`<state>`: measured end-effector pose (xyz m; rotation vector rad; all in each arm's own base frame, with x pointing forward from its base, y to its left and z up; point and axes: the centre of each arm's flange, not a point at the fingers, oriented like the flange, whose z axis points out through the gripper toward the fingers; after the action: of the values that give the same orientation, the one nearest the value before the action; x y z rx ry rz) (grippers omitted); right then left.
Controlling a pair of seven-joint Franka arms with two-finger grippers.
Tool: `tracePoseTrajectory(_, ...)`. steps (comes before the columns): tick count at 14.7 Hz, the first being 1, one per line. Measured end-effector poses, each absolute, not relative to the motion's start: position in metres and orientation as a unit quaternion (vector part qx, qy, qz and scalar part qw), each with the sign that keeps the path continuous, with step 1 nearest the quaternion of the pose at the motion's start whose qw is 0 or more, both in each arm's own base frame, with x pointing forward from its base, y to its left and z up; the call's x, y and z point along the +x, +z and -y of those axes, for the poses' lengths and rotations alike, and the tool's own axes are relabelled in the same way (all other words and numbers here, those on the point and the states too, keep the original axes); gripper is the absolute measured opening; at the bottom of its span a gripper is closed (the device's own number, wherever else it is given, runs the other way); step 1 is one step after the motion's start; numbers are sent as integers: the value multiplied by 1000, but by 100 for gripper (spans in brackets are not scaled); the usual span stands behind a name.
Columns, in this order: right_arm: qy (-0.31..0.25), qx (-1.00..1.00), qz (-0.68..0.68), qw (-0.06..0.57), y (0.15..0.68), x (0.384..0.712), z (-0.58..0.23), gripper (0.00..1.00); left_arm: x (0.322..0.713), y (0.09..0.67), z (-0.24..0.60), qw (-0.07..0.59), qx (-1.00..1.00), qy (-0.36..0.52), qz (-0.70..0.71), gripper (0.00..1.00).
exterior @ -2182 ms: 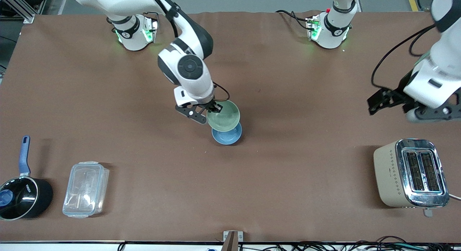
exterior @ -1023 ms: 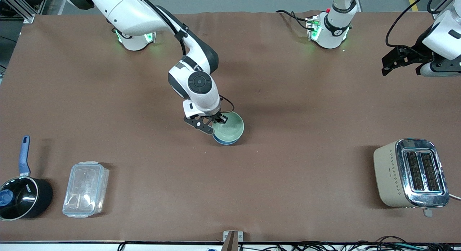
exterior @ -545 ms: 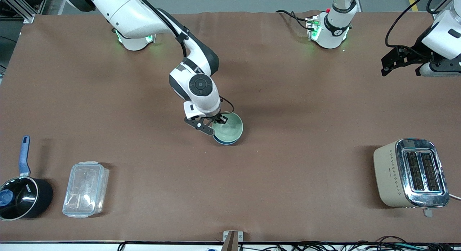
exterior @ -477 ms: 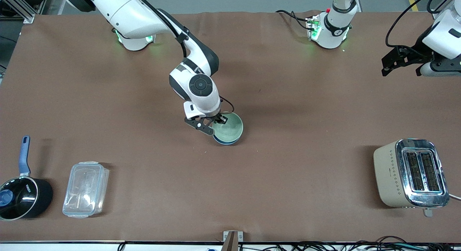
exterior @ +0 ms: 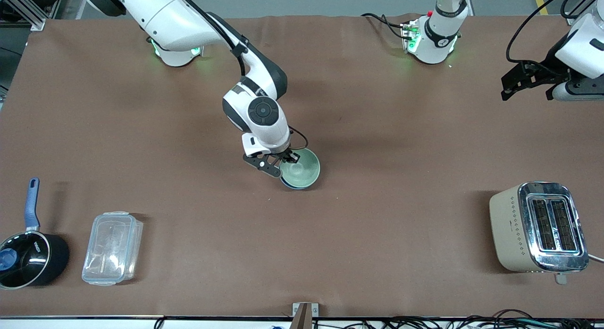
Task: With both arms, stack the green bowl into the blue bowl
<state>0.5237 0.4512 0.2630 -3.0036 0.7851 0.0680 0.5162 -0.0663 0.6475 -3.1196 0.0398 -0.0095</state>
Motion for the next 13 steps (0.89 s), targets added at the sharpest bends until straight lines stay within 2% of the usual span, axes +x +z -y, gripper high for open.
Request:
tracePoseTrajectory(3,13,-968,-248,14,263,525,-450,12,516,647,66,11,-1000,-3,-13,100)
tracePoseTrajectory(4,6,-969,-245,11,263,527,-448,19,516,647,66,11,-1000,-3,-13,100)
tracePoseTrajectory(8,-15,-969,-246,15,281,541,-443,60,517,649,65,11,-1000,-5,-11,100)
tracePoseTrajectory(12,-56,-969,-231,-59,365,573,-377,99,517,652,64,10,-1000,-8,-10,100)
tracePoseTrajectory(13,-57,-971,-219,-77,388,579,-352,100,518,652,64,10,-1000,-8,-10,100)
